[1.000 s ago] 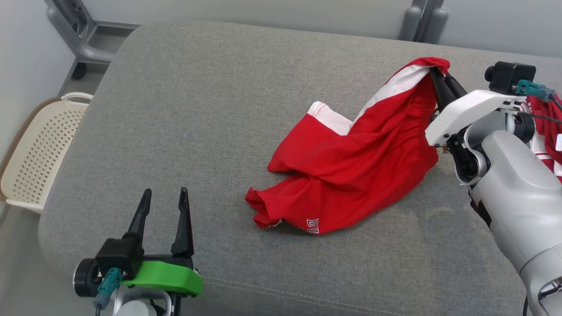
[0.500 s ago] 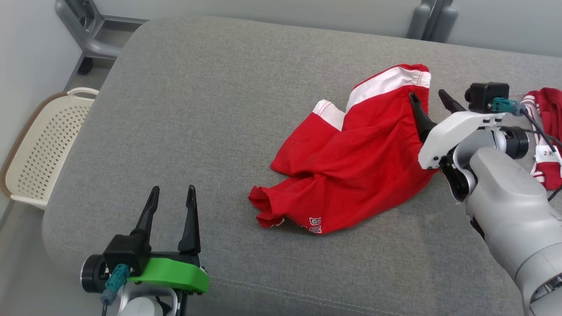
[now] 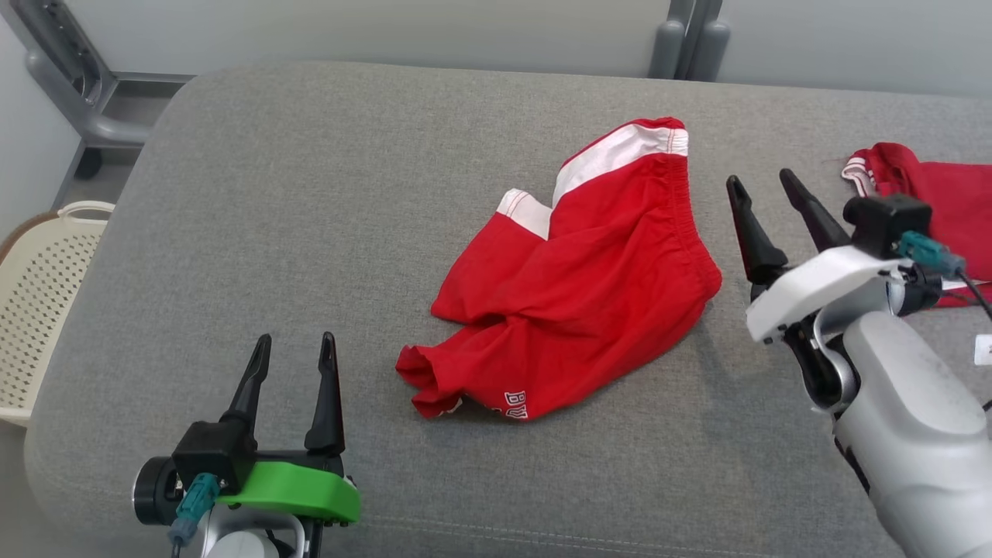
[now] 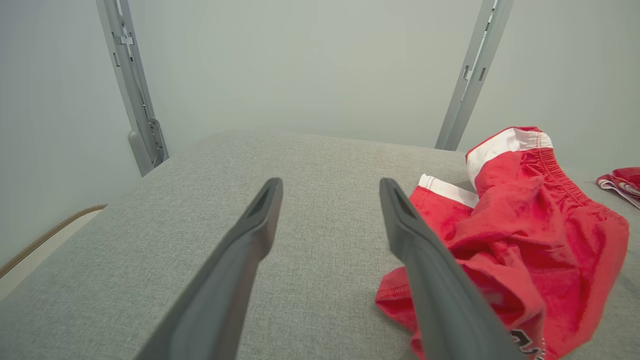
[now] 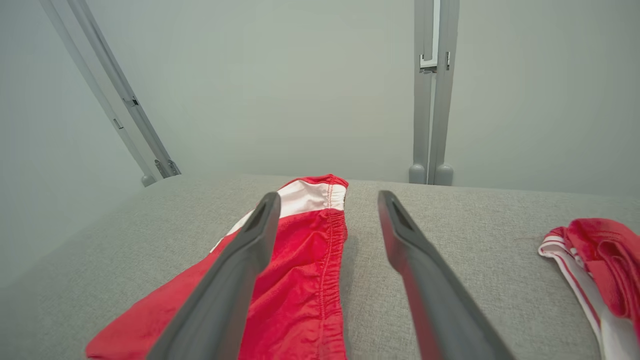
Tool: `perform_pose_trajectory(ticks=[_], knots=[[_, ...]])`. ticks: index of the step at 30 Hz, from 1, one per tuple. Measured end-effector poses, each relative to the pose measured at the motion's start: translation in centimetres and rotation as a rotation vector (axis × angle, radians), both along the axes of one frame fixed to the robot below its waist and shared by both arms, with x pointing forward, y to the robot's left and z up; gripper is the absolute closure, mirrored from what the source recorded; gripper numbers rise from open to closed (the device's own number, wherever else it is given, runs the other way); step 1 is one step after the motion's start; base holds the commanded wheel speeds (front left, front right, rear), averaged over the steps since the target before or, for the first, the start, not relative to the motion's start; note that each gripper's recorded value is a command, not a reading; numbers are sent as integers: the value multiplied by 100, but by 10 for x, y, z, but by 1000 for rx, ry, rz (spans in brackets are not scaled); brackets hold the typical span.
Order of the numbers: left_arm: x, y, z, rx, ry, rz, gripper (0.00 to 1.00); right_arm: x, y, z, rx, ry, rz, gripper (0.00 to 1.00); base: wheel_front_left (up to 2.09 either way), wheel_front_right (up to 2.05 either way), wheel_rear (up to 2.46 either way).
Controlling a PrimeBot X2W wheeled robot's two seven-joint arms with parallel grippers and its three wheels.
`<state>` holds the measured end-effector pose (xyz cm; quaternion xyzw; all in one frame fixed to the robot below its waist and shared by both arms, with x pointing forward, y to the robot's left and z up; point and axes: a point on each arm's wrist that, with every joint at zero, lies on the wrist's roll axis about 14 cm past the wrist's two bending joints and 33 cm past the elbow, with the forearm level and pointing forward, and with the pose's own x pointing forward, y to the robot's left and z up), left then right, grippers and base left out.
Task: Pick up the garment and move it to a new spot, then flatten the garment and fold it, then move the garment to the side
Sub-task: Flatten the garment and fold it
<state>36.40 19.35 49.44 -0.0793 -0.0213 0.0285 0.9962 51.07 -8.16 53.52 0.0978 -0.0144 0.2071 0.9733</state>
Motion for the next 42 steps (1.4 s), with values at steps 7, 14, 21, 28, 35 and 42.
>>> perform_pose_trajectory(ticks=[7, 14, 21, 28, 35, 42], knots=[[-3, -8, -2, -7, 5, -29, 0, -39, -16, -1, 74, -39, -75, 0, 0, 0, 0], [-8, -28, -15, -14, 41, -99, 0, -71, -29, -22, 82, -5, -147, 0, 0, 0, 0], [-13, -48, -41, -22, 123, -172, 0, -83, -32, -27, 95, 6, -169, 0, 0, 0, 0], [-18, -64, -69, -36, 214, -233, 0, -84, -40, -30, 95, 11, -194, 0, 0, 0, 0], [-13, -78, -89, -40, 283, -285, 0, -87, -47, -32, 90, 17, -210, 0, 0, 0, 0], [-4, -84, -103, -44, 331, -304, 0, -91, -58, -33, 85, 18, -238, 0, 0, 0, 0]])
